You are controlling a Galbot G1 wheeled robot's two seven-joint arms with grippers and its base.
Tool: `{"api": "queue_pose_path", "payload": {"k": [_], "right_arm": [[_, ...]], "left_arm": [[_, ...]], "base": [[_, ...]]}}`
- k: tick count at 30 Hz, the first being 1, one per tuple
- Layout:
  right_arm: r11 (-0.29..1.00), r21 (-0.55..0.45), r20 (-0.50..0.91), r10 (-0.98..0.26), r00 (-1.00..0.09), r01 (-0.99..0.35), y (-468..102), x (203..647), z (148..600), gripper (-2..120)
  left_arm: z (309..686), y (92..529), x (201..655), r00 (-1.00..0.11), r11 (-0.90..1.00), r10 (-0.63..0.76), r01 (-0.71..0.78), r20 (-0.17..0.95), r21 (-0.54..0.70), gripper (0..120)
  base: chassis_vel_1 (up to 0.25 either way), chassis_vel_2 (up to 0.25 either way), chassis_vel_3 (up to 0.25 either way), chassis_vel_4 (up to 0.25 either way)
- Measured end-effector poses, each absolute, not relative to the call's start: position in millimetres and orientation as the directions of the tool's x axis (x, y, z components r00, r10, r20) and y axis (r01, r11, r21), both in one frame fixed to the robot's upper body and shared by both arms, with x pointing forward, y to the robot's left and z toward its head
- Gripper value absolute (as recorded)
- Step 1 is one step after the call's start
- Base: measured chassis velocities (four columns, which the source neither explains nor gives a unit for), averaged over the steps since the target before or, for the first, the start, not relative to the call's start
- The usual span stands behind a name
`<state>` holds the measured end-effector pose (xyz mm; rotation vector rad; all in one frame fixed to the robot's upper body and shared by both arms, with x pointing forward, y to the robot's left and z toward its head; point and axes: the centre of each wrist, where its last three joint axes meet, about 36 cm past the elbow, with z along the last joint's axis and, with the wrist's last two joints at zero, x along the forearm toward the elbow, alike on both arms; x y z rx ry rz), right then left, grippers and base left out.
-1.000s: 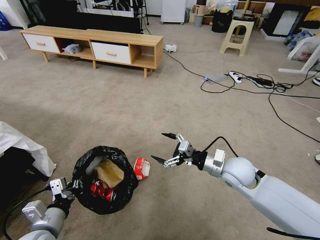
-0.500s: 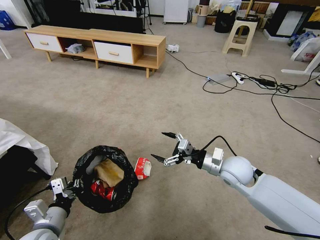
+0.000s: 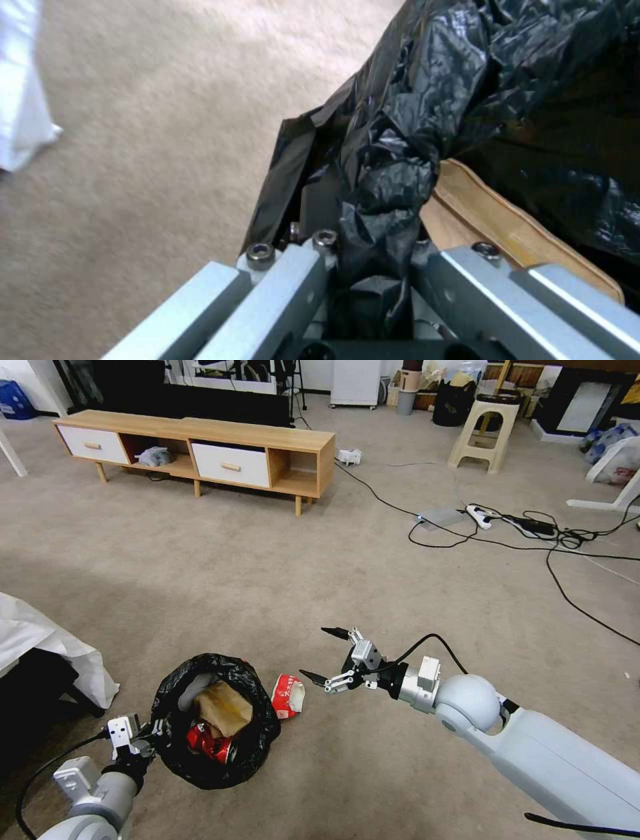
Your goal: Pick up the trash bin, then pick up the garbage from the floor and place it into the trash bin.
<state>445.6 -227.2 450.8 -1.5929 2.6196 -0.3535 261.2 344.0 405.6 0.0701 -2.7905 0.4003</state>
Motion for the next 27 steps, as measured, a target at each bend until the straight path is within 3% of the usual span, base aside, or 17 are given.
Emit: {"api": "queue_pose_path", "payload": {"k": [18, 27], "right_arm": [[0.419, -0.217, 0.079, -0.893, -0.444, -0.881, -232.6, 450.5, 452.9, 100], [0.436, -0.209, 0.075, -0.885, -0.459, -0.875, -232.1, 447.2, 451.0, 100]], "left_arm": [[405.8, 341.5, 260.9, -0.951, 0.963, -0.004, -0.088, 0.311, -0.257, 1], [407.8, 341.7, 260.8, -0.952, 0.963, 0.002, -0.081, 0.307, -0.255, 1]], "base": [[0.006, 0.007, 0.008, 0.007], [-0.109, 0.111, 0.107, -0.111]]}}
